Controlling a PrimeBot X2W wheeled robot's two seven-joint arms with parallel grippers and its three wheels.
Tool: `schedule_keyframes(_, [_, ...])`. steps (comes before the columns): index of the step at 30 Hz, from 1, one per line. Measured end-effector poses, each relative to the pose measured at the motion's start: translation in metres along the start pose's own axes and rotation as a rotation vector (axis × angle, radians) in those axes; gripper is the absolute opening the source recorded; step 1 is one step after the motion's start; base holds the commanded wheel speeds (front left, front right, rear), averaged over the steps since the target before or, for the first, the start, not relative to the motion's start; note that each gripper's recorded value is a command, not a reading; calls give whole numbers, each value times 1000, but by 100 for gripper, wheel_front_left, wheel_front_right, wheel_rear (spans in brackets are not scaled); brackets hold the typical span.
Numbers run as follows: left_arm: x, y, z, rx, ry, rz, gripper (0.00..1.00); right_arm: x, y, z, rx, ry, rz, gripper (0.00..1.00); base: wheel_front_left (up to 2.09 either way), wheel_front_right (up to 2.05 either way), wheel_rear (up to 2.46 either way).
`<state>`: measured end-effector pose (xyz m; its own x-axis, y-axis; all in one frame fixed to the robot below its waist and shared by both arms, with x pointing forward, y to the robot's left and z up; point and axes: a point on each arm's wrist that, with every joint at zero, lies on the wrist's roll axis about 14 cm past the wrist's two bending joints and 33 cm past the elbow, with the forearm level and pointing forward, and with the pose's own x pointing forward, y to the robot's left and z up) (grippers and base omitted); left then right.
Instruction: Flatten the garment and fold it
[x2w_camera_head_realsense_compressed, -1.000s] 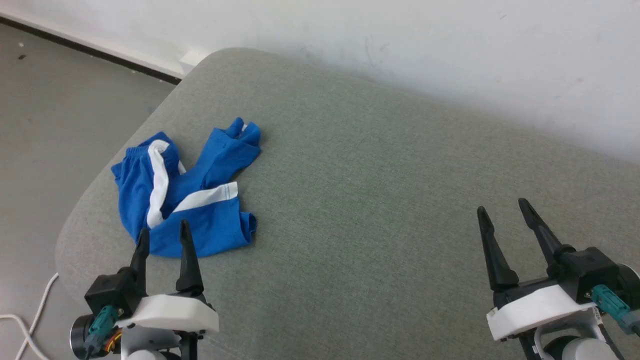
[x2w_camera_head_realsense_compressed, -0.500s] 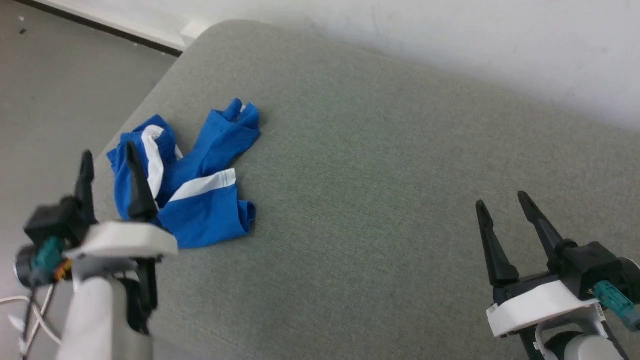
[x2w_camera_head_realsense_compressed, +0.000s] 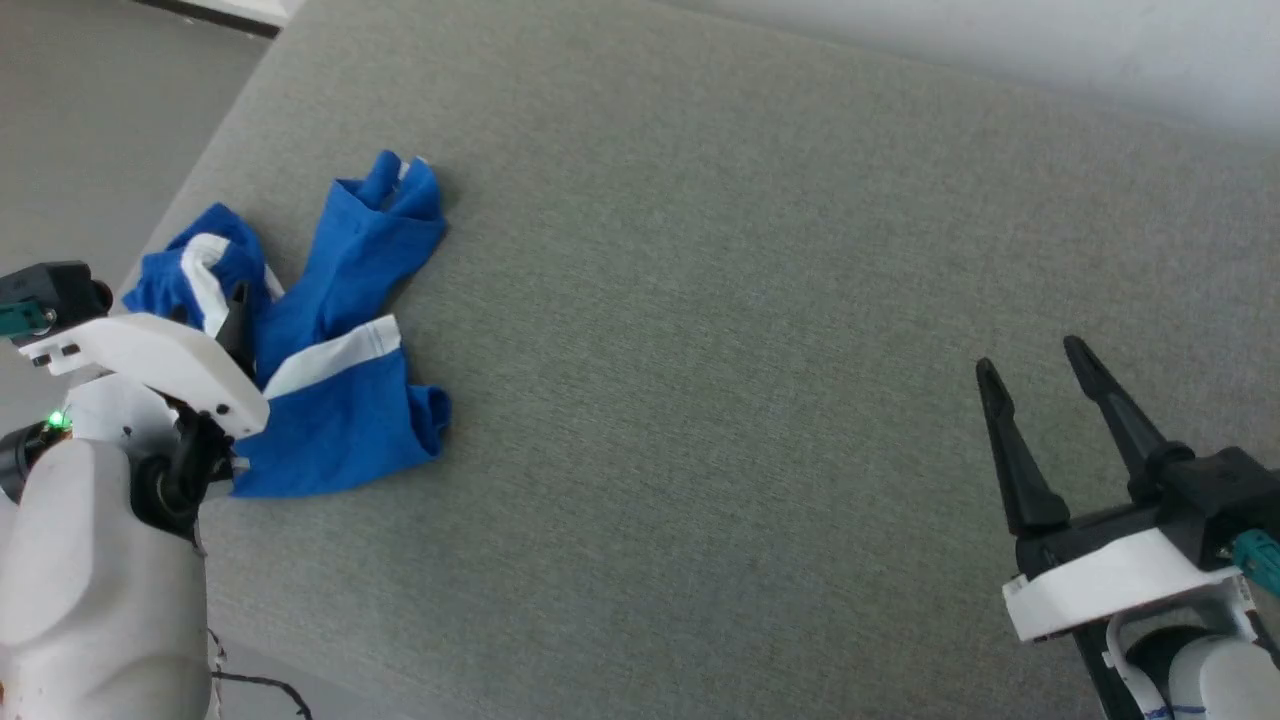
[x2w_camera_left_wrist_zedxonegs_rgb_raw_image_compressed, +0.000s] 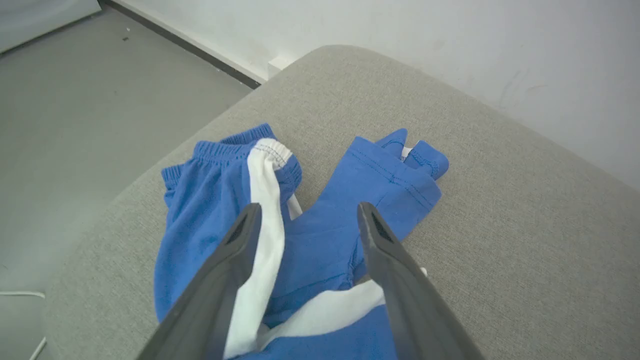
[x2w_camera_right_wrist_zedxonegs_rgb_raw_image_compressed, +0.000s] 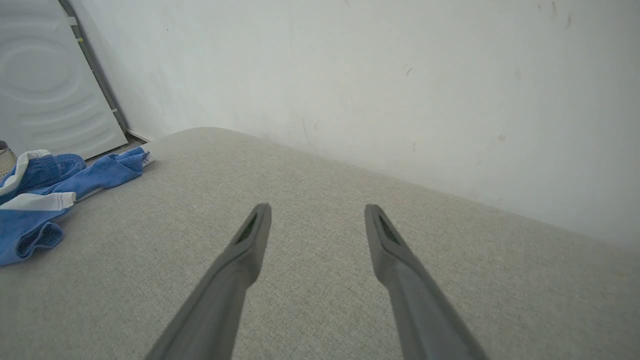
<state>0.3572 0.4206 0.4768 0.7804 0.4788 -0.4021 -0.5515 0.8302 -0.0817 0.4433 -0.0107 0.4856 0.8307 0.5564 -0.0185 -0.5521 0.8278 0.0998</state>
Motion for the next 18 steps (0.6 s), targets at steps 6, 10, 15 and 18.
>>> schedule_keyframes(6, [18, 1, -65, -81, 315, 32, 100, 6, -12, -13, 20, 16, -1, 100, 0, 0, 0])
schedule_keyframes(10, [18, 10, -103, -46, 503, 75, 100, 9, -18, -22, 44, 28, -7, 100, 0, 0, 0])
schedule_keyframes(15, [25, 6, -110, 9, 597, 85, 67, 6, -28, -29, 54, 42, -34, 100, 0, 0, 0])
schedule_keyframes(18, [28, 5, -110, -11, 601, 98, 0, 5, -30, -30, 56, 44, -40, 100, 0, 0, 0])
